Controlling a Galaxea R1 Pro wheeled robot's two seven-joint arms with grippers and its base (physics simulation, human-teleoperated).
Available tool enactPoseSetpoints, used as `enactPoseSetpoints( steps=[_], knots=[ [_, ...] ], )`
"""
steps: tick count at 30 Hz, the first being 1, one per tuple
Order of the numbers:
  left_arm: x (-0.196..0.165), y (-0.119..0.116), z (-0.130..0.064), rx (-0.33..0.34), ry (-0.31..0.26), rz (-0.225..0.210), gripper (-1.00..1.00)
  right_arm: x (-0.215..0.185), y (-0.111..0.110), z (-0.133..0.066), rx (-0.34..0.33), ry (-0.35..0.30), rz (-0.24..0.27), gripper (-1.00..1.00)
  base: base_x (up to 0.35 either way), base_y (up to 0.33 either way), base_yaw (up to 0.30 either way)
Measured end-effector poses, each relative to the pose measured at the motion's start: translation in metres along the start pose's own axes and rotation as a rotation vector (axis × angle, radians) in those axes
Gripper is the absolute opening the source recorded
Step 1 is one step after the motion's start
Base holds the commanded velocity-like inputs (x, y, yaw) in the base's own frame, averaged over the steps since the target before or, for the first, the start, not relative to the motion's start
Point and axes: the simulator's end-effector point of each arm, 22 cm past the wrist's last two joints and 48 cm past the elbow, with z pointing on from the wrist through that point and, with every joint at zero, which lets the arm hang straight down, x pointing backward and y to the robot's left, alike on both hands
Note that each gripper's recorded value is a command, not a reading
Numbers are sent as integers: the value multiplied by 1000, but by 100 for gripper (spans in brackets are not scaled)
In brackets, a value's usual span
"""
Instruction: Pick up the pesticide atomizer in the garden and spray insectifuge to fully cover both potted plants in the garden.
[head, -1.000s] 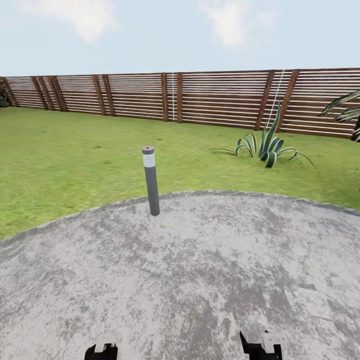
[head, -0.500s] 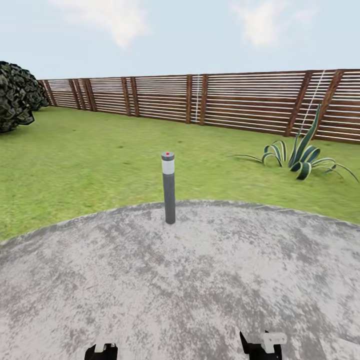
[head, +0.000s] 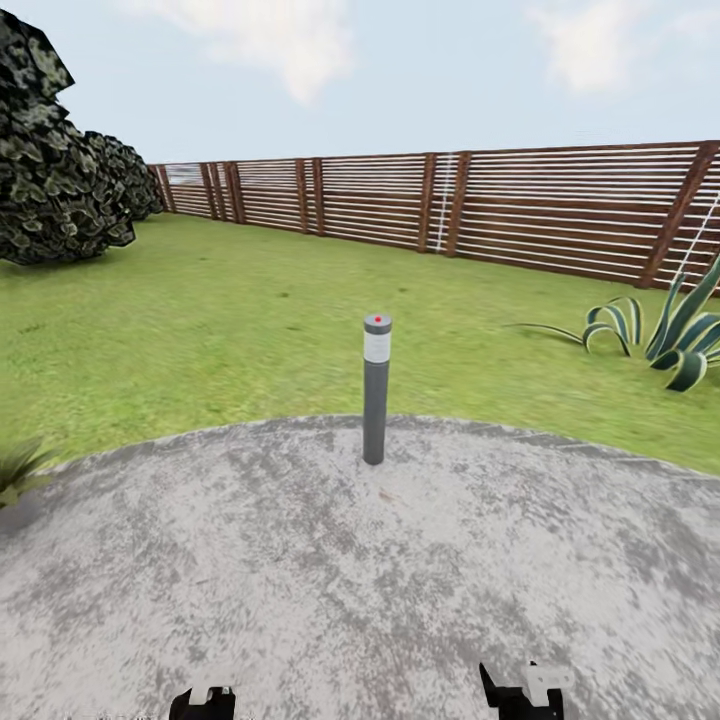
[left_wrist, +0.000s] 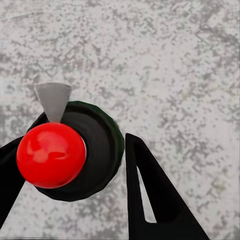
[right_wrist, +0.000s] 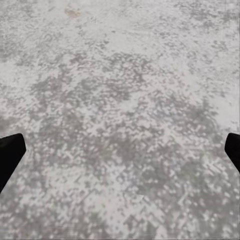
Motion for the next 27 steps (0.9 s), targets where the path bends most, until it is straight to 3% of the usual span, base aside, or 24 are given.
enactPoseSetpoints(
  steps=[19, 27],
  knots=[
    [-6, 0, -1, 0, -13, 0, -100, -5, 0, 0, 0, -11, 0, 100, 3, 0, 278],
    [-9, 0, -2, 0, -18, -1, -100, -8, 0, 0, 0, -16, -1, 100, 199, -90, 278]
  ],
)
